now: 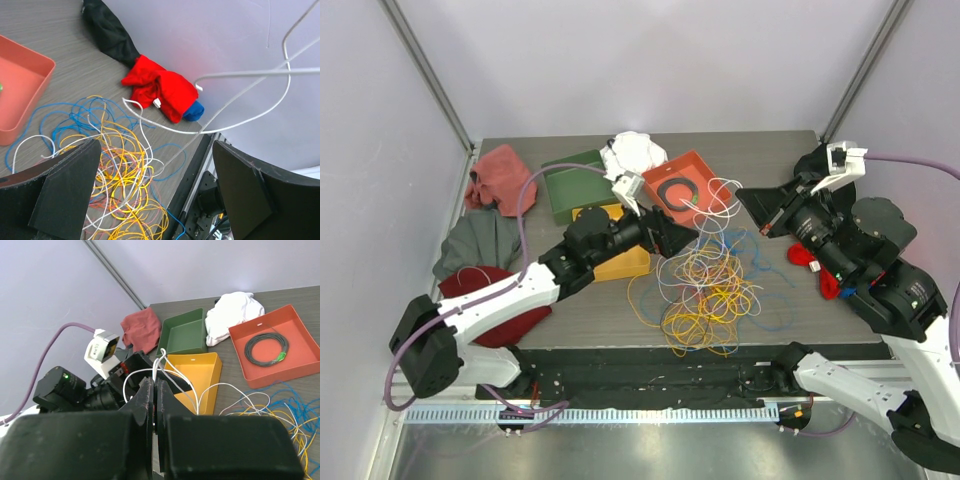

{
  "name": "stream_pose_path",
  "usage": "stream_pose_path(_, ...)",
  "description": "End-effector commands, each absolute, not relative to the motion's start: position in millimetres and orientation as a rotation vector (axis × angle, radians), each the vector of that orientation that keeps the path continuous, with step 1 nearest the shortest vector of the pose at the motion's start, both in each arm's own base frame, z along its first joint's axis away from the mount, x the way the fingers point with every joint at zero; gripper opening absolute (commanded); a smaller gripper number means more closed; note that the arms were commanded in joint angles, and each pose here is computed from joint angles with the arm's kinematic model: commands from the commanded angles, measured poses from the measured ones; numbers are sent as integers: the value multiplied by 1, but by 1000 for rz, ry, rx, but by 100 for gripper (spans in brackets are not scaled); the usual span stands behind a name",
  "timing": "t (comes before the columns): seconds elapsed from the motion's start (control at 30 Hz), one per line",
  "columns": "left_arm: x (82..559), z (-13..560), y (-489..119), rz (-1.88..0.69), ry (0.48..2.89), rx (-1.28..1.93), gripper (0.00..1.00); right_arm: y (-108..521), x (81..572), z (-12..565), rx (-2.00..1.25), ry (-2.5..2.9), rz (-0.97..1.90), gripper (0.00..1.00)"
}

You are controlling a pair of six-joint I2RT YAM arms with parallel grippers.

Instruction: Untangle the cables

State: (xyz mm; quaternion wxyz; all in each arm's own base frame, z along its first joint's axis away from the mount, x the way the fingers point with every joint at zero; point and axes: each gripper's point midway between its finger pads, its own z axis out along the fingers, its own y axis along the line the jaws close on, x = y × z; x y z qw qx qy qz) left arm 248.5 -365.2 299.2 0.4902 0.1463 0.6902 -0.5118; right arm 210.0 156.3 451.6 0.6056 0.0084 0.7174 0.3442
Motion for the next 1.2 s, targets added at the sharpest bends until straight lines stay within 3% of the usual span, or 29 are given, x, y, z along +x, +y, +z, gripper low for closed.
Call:
stream_pose_path(0.0, 245, 340, -385, -1315, 1522, 413, 99, 165, 207, 467, 8, 1603, 868, 1)
stream_pose_path(0.13, 247, 341, -398, -1340, 1511, 422, 90, 168, 208, 462, 9, 1615, 881, 1)
stream_pose_path(0.33, 253, 338, -410, -1355, 1521, 436, 62, 170, 207, 456, 10, 1625, 893, 1)
stream_pose_path(0.37, 252, 340, -412, -1364, 1515, 443, 50, 170, 207, 456, 11, 1626, 896, 1)
stream_pose_path(0.43, 252, 336, -413, -1362, 1531, 449, 37, 168, 206, 454, 17, 1625, 890, 1)
stream_pose_path(0.47, 253, 330, -412, -1346, 1552, 455, 20, 166, 206, 454, 23, 1625, 884, 1)
stream_pose_path(0.5, 251, 332, -408, -1336, 1557, 454, 10, 163, 206, 454, 27, 1624, 874, 1)
stream_pose_path(0.57, 254, 329, -399, -1275, 1579, 437, 0, 158, 207, 449, 45, 1634, 843, 2)
stream_pose_path(0.67, 253, 333, -377, -1187, 1599, 414, 0, 152, 207, 438, 56, 1653, 810, 19)
stream_pose_path(0.7, 251, 329, -370, -1156, 1637, 413, 0, 151, 207, 434, 61, 1661, 802, 31)
stream_pose_path(0.8, 246, 344, -348, -1080, 1662, 405, 0, 149, 208, 413, 75, 1698, 775, 43)
stream_pose_path(1.17, 235, 406, -317, -1005, 1632, 403, 0, 140, 207, 365, 92, 1761, 710, 54)
